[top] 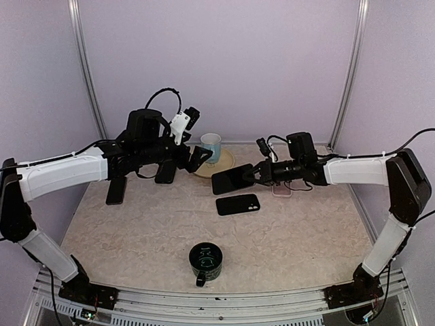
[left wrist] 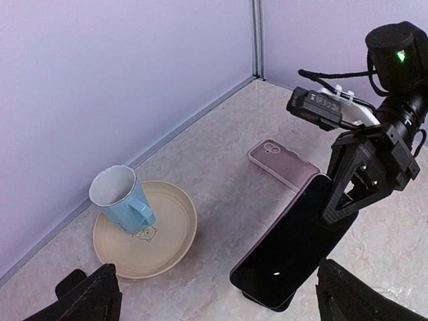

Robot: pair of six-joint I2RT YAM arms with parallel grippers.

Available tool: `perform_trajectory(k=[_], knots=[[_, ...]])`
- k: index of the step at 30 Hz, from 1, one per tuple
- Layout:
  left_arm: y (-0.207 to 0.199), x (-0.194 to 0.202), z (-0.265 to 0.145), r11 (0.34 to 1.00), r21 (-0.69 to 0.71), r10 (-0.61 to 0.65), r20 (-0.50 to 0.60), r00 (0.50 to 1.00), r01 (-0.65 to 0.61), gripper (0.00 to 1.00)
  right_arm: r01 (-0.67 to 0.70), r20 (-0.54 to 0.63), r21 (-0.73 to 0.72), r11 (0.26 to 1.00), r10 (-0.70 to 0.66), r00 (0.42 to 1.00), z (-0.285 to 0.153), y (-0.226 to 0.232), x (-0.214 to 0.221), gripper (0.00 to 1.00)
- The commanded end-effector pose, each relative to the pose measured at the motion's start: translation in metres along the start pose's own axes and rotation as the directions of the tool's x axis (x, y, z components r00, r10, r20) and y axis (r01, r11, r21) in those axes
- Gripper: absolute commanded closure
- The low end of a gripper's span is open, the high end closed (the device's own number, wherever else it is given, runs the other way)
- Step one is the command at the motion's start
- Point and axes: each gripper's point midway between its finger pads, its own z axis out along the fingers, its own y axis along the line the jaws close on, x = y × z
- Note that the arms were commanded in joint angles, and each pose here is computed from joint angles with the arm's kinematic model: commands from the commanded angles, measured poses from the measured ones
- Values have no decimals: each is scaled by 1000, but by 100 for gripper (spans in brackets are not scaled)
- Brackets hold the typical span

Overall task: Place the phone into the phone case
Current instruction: Pass from the right arm to the left

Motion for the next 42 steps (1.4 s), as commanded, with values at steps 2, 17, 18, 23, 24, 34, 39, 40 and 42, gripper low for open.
perform_trajectory(k=[2,17,18,23,24,34,39,40,42], knots=[[20,-13,6,976,-20,-216,20,976,216,1,126,96,-25,992,-123,988,-25,20,-23,100],[-1,-6,23,804,261,-540,-51,840,533,1,295,228,-65,953,-273,934,-60,44,-39,100],[-5,-8,22,796,282,-546,-50,836,536,1,305,234,-74,950,-280,931,-62,47,-39,100],[-15,-10,18,754,347,-577,-57,815,558,1,357,274,-115,927,-316,908,-69,63,-41,100],[-17,-10,19,745,354,-584,-63,809,565,1,365,283,-119,923,-321,904,-70,65,-42,100],[-50,-4,31,668,442,-611,-135,780,599,2,416,330,-210,885,-336,882,-76,84,-42,100],[-58,-3,36,618,488,-627,-166,761,616,4,436,346,-265,860,-337,876,-79,94,-39,100],[-59,-3,36,610,497,-629,-169,759,617,4,439,346,-267,858,-340,874,-80,95,-38,100],[-62,-7,34,592,523,-634,-168,755,613,4,440,344,-269,857,-341,875,-79,94,-37,100]])
